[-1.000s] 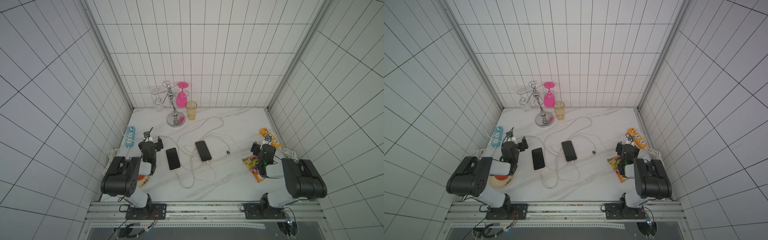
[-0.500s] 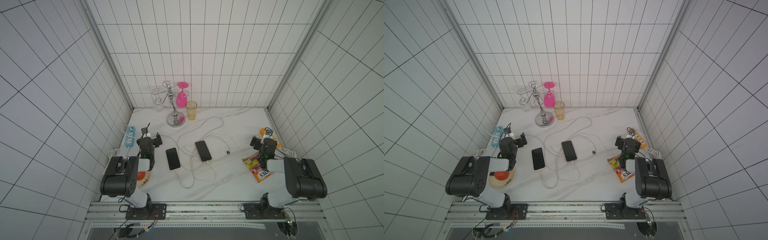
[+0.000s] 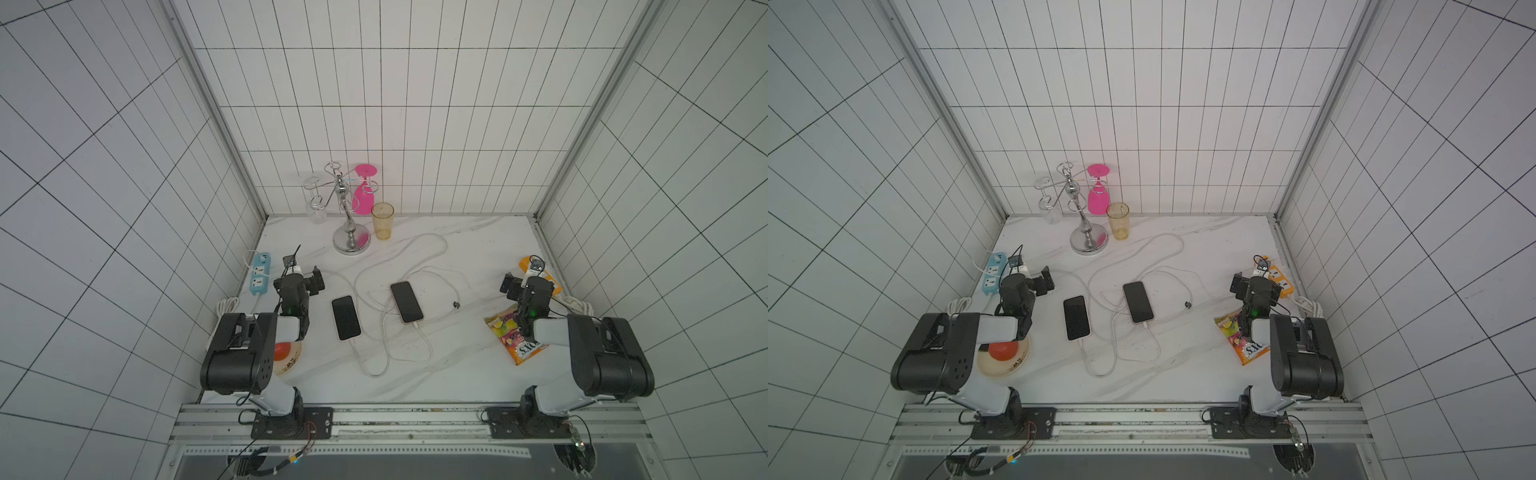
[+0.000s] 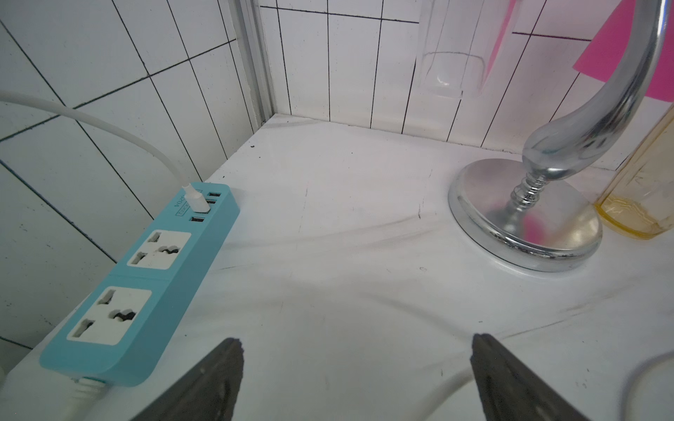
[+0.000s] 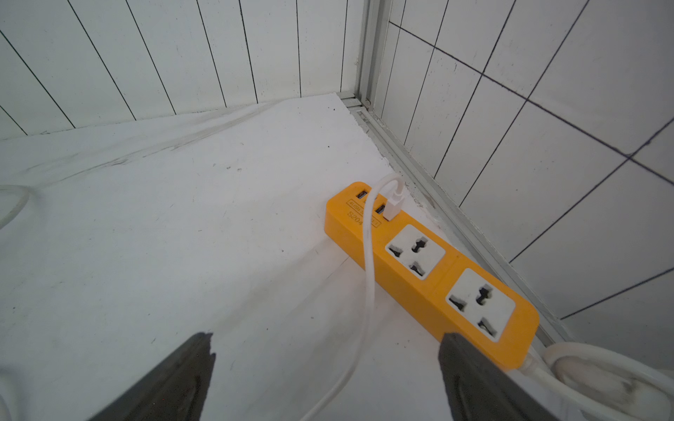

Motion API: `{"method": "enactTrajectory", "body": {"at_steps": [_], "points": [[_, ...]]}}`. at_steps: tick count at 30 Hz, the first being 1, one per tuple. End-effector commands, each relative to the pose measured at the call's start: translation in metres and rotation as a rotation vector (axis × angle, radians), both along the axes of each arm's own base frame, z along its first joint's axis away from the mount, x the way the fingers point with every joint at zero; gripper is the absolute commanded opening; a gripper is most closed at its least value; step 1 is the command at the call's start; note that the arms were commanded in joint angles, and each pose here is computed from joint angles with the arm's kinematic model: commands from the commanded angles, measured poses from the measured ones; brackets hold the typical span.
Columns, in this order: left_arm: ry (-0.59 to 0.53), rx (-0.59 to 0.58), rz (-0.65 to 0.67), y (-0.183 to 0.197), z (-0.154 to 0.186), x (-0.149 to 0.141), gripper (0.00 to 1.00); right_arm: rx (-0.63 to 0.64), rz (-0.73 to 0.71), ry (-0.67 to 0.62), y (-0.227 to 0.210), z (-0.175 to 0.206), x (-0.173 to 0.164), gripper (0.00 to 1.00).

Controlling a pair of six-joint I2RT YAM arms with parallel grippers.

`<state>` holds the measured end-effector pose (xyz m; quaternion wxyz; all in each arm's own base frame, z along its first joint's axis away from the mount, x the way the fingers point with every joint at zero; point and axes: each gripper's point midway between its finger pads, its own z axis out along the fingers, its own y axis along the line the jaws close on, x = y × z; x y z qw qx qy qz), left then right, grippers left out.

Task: Plug the charging cable into the phone
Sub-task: Reset both arms

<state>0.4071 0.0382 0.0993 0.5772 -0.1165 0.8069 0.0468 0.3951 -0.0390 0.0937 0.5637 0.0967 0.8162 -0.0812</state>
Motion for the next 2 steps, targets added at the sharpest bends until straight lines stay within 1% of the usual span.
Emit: {"method": "enactTrajectory", "body": {"at_steps": [1, 2], "points": [[-0.041, -0.005, -0.009, -0.0015, 0.0145, 0.0050, 0.98, 0.004, -0.004, -0.005, -0.0025, 0.0028, -0.0008, 0.99], [-0.043, -0.006, -0.009, -0.0018, 0.0147, 0.0049, 0.99, 0.004, -0.004, -0.005, -0.0027, 0.0028, -0.0008, 0.99]]}}
